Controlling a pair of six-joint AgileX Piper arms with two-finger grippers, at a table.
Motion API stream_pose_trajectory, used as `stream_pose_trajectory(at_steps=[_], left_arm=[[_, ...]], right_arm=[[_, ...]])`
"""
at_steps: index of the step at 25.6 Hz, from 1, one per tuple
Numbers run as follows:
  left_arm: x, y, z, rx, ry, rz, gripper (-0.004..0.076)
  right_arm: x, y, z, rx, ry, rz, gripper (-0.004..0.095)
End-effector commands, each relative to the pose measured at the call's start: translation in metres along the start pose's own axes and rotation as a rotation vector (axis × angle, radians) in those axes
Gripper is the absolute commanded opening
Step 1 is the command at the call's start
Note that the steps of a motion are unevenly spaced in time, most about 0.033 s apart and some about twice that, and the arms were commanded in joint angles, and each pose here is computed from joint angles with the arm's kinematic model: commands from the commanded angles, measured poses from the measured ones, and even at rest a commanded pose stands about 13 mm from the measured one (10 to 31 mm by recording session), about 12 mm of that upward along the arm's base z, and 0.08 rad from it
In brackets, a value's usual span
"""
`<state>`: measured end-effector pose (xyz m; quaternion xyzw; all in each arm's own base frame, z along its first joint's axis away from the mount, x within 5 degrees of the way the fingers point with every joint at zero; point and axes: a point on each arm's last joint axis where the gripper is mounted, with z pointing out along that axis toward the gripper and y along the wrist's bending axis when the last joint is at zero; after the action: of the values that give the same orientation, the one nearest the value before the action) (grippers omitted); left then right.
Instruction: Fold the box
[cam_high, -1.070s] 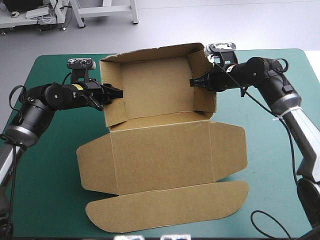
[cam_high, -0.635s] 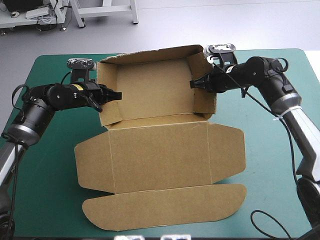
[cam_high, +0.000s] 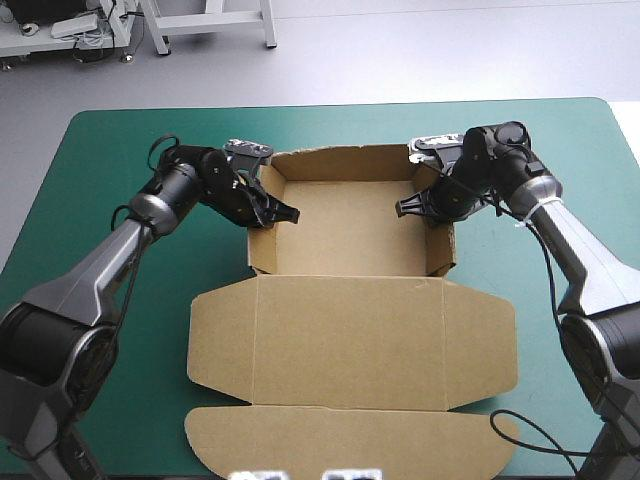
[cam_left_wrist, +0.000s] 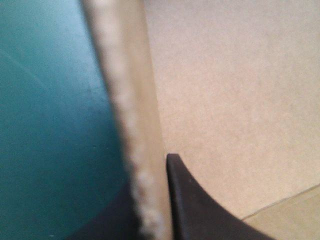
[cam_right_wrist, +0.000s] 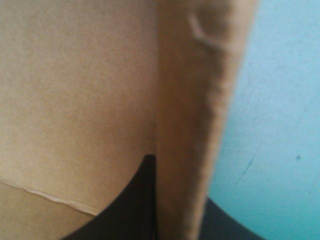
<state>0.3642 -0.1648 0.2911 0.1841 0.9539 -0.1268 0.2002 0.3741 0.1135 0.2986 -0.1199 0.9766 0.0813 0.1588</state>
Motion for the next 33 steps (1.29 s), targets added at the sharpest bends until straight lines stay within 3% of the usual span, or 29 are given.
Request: stream_pose_trajectory(at_steps=[1, 7, 20, 23, 26, 30, 33], left_arm=[[-0.018, -0.03, -0.018, 0.039, -0.045, 0.06, -0.0009], [-0.009, -0.022, 0.009, -0.054, 0.131, 0.011, -0.0009], [-0.003, -0.018, 0.014, -0.076, 0.212, 0.016, -0.0004], [0.002, -0.016, 0.011, -0.097, 0.269, 0.057, 0.0064], [0.001, -0.014, 0.005, -0.099, 0.252, 0.053, 0.0213], [-0.004, -0.012, -0.003, -0.1, 0.221, 0.019, 0.0454], [-0.009, -0.013, -0.008, -0.1, 0.192, -0.016, 0.0556]], right_arm=[[-0.002, 0.007, -0.011, -0.029, -0.011, -0.016, -0.0011], [0.003, -0.004, 0.011, 0.066, 0.115, 0.026, -0.0011], [0.004, -0.003, 0.023, 0.047, 0.156, 0.052, -0.0012], [0.004, -0.003, 0.022, 0.046, 0.152, 0.04, 0.0015], [0.004, -0.002, 0.019, 0.045, 0.146, 0.022, 0.0167], [0.004, -0.003, 0.01, 0.047, 0.124, 0.016, 0.053], [0.004, -0.002, 0.005, 0.049, 0.112, 0.016, 0.0779]])
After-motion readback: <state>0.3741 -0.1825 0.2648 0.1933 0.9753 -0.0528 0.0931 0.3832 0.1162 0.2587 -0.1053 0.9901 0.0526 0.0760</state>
